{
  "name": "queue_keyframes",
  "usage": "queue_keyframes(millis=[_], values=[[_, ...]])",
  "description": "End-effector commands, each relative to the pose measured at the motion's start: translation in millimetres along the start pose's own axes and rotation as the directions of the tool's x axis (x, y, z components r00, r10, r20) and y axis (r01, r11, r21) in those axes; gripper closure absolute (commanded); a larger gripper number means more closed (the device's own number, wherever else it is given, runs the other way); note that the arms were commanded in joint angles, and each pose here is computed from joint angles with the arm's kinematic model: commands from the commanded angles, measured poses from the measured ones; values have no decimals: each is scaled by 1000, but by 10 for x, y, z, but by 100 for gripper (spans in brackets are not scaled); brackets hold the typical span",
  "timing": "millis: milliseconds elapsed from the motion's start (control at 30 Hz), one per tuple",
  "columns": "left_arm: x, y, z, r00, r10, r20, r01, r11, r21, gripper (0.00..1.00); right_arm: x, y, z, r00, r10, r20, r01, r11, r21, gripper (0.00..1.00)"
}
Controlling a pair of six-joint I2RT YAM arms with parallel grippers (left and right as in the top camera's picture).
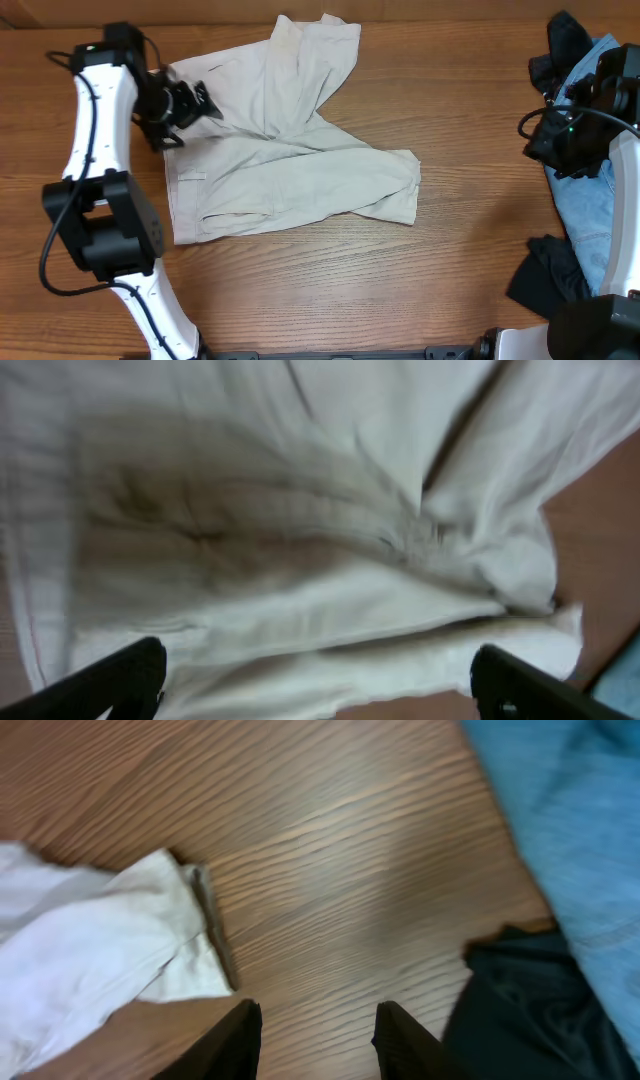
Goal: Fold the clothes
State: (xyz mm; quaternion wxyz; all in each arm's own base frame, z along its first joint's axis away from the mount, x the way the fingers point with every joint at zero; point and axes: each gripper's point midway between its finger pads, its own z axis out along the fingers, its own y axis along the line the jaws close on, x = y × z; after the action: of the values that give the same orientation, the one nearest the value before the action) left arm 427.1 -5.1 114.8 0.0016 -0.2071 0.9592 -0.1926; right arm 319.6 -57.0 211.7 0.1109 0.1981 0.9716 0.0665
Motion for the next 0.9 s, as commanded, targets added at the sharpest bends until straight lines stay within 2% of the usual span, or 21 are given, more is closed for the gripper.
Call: queue_keyframes(millis=[0,133,400,633,767,867], values=[[213,-122,83,991,121,-48,-124,991,-50,2,95,273,87,995,-87,-43,83,992,-97,55],[407,66,282,992,74,-105,-94,974,-205,0,242,448,365,983,-142,-113,128,984,-120,48],[696,374,486,981,-59,-184,-2,949,-315,0,388,663,916,963,-220,-158,197,969,-150,41],[580,676,375,991,-97,-96,39,878,-478,0,498,798,1342,949,-224,-221,169,955,-244,42],[480,714,369,994,-94,-52,57,871,-488,0,459,882,1388,951,-228,-209,163,944,-288,42],[450,903,269,992,-129,6,109,808,-579,0,437,898,1391,953,-231,-198,168,941,-293,42]])
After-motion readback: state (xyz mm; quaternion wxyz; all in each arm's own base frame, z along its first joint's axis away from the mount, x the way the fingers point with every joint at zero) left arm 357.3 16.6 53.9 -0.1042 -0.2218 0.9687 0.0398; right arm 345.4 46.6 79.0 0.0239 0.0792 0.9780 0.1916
